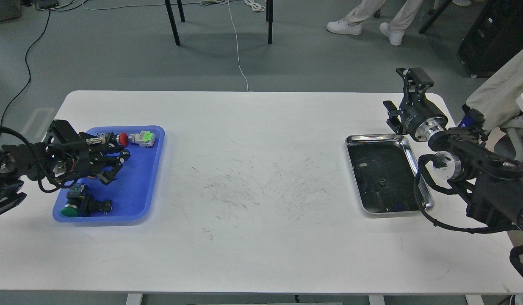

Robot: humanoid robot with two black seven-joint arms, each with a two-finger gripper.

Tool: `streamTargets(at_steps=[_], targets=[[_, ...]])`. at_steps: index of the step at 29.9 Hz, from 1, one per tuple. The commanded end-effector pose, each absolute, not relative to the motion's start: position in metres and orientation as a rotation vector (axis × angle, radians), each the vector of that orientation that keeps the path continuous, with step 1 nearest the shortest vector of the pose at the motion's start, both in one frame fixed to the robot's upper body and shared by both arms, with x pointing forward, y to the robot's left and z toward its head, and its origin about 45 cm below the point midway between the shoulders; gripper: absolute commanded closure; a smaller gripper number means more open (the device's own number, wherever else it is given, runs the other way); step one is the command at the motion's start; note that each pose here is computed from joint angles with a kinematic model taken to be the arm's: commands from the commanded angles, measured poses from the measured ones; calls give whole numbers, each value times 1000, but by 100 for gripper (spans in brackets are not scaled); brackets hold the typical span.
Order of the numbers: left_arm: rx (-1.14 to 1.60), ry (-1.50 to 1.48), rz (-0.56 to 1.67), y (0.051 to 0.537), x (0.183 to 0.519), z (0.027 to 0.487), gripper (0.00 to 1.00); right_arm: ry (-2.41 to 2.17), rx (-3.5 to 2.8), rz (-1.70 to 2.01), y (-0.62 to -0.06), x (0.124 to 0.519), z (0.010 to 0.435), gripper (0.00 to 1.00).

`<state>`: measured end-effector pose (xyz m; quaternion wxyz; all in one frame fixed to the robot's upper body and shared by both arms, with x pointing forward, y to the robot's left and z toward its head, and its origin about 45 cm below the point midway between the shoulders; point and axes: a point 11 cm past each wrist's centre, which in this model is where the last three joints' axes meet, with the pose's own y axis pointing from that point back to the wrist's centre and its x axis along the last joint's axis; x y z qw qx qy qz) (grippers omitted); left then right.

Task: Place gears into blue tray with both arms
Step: 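Carry the black part into the blue tray and release it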

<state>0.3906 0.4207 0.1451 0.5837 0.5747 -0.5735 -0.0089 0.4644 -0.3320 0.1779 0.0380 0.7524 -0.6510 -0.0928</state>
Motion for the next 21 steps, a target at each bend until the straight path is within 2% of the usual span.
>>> streamTargets(at_steps=[1, 7, 12, 16, 18, 21], targets=[[1343, -1327, -19, 422, 387, 141, 89, -1997, 2308, -285, -332, 464, 178, 4], [1340, -1310, -12, 423, 382, 135, 82, -1995, 2306, -286, -332, 464, 177, 3], [1333, -1310, 0, 421, 383, 135, 70, -1987, 2305, -275, -332, 464, 177, 3], [1329, -1309, 34, 422, 385, 138, 65, -1986, 2304, -277, -332, 463, 176, 4], [1330, -1301, 41, 423, 382, 136, 59, -1986, 2304, -277, -332, 463, 176, 4], [1326, -1303, 62, 423, 384, 138, 59, -1985, 2304, -275, -332, 463, 176, 4]])
